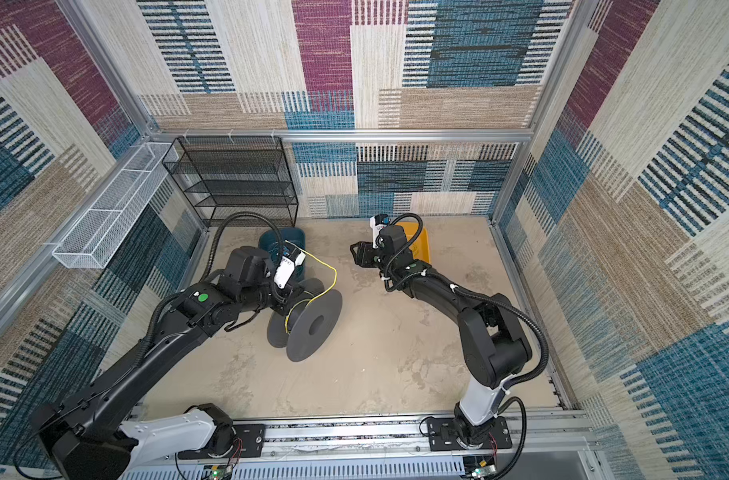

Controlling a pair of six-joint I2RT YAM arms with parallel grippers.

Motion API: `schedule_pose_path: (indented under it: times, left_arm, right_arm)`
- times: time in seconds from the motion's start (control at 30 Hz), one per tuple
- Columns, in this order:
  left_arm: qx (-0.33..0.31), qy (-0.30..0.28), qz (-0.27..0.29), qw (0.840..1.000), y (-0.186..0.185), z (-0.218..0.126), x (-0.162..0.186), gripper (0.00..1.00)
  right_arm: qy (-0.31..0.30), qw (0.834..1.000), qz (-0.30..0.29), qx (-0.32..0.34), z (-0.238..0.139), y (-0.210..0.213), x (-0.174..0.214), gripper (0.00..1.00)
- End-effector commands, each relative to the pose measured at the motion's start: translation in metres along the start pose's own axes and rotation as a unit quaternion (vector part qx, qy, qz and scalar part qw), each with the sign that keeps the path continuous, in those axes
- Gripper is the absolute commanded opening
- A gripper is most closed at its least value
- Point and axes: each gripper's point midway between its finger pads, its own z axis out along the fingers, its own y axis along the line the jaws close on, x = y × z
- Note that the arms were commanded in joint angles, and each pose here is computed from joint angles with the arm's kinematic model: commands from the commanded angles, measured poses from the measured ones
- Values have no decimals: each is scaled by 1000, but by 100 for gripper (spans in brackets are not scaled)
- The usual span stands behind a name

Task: Wrap the cables

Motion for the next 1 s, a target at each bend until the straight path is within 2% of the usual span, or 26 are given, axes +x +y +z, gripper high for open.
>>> schedule_pose_path:
  times: [0.0, 0.1, 0.17, 0.2, 0.27, 0.3, 0.37, 0.43, 0.6, 0.67, 0.97]
  left_arm:
    - [-28, 48, 59, 997, 9, 7, 18, 0]
    - [-59, 67, 80, 993, 14, 14, 24, 0]
    - [-73, 79, 92, 990, 15, 19, 26, 0]
    - [-77, 84, 102, 988, 14, 20, 27, 0]
    - [-85, 92, 120, 985, 13, 24, 28, 0]
    - [-83, 92, 123, 985, 12, 24, 28, 0]
    - [-86, 94, 126, 984, 13, 25, 27, 0]
    - [-91, 95, 129, 983, 15, 26, 27, 0]
    - [-76, 92, 137, 983, 8, 24, 30, 0]
    - [-80, 93, 140, 983, 8, 24, 30, 0]
    - [-77, 91, 143, 983, 5, 23, 29, 0]
  right_arm:
    - [-15, 999, -25, 19, -19, -2, -5, 57]
    - [-39, 998, -35, 17, -47, 7, -18, 52]
    - [-59, 997, -57, 3, -70, 21, -32, 44]
    - [-68, 995, -74, -13, -80, 33, -37, 40]
    - [-76, 987, -119, -70, -102, 71, -41, 26]
    - [-70, 983, -137, -99, -108, 89, -39, 25]
    - [-40, 976, -163, -136, -115, 119, -23, 25]
    - [-22, 972, -180, -149, -118, 135, -5, 31]
    - [21, 962, -198, -189, -119, 152, 23, 36]
    - [27, 956, -203, -209, -120, 157, 28, 36]
    - [32, 955, -201, -215, -120, 158, 31, 29]
